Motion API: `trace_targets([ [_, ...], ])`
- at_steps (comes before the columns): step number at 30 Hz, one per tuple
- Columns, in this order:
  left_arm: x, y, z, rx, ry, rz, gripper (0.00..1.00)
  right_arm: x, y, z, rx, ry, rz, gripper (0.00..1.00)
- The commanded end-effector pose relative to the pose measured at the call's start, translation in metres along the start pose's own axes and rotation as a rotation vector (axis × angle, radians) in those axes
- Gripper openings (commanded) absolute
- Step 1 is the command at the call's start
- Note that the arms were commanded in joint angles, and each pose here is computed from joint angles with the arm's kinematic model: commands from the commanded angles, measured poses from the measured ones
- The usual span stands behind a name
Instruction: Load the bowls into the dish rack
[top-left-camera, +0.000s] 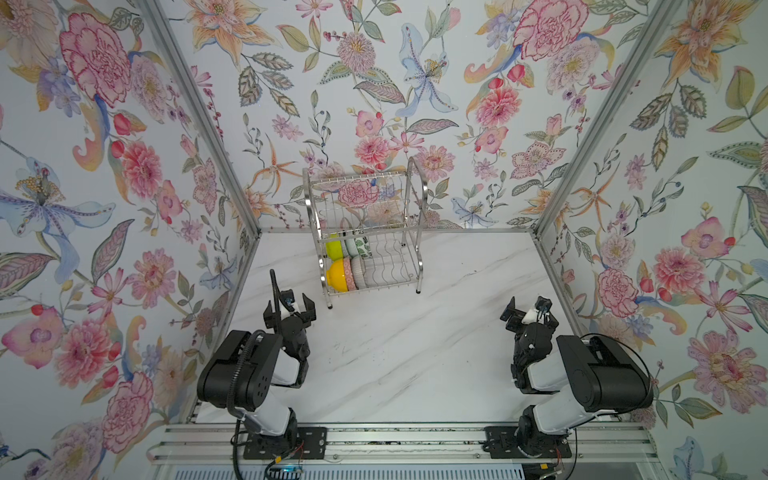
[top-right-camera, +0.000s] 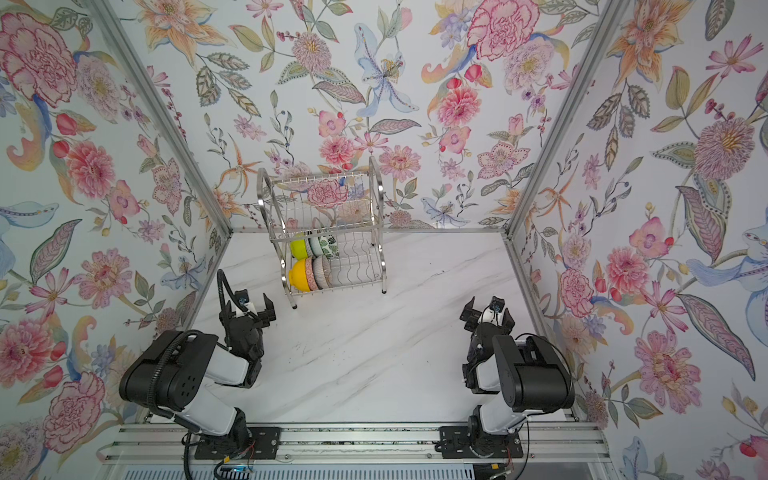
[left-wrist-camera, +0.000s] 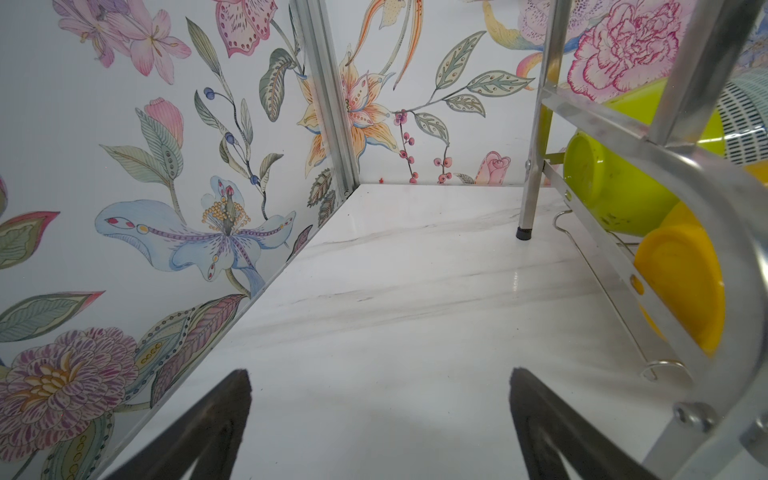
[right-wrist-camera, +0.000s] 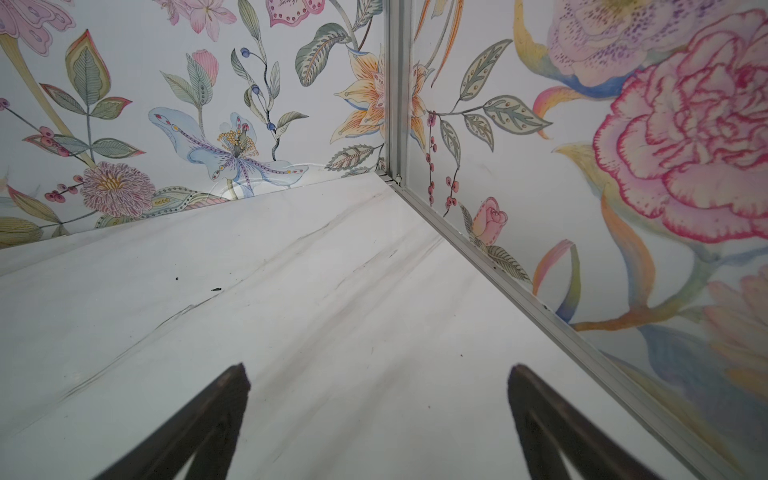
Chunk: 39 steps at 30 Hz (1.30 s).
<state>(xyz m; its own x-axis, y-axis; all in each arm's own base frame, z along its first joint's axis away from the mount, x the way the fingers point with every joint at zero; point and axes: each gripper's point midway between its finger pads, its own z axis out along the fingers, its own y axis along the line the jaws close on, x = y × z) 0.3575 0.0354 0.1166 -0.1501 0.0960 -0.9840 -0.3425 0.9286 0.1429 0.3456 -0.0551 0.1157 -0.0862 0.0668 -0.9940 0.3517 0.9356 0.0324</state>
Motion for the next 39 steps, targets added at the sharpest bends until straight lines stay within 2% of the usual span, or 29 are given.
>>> trace_targets([
  [1, -0.008, -0.003, 0.000, 0.009, -0.030, -0.003, 0.99, -0.003, 0.004, 0.020, 0.041, 0.041, -0.025, 0.99],
  [4, -0.008, -0.003, 0.002, 0.007, -0.024, -0.006, 0.99, 0.005, -0.003, 0.032, -0.007, 0.119, 0.041, 0.98],
  [39, -0.007, -0.002, 0.005, 0.008, -0.014, -0.007, 0.99, 0.004, 0.000, 0.033, 0.002, 0.114, 0.023, 0.98],
])
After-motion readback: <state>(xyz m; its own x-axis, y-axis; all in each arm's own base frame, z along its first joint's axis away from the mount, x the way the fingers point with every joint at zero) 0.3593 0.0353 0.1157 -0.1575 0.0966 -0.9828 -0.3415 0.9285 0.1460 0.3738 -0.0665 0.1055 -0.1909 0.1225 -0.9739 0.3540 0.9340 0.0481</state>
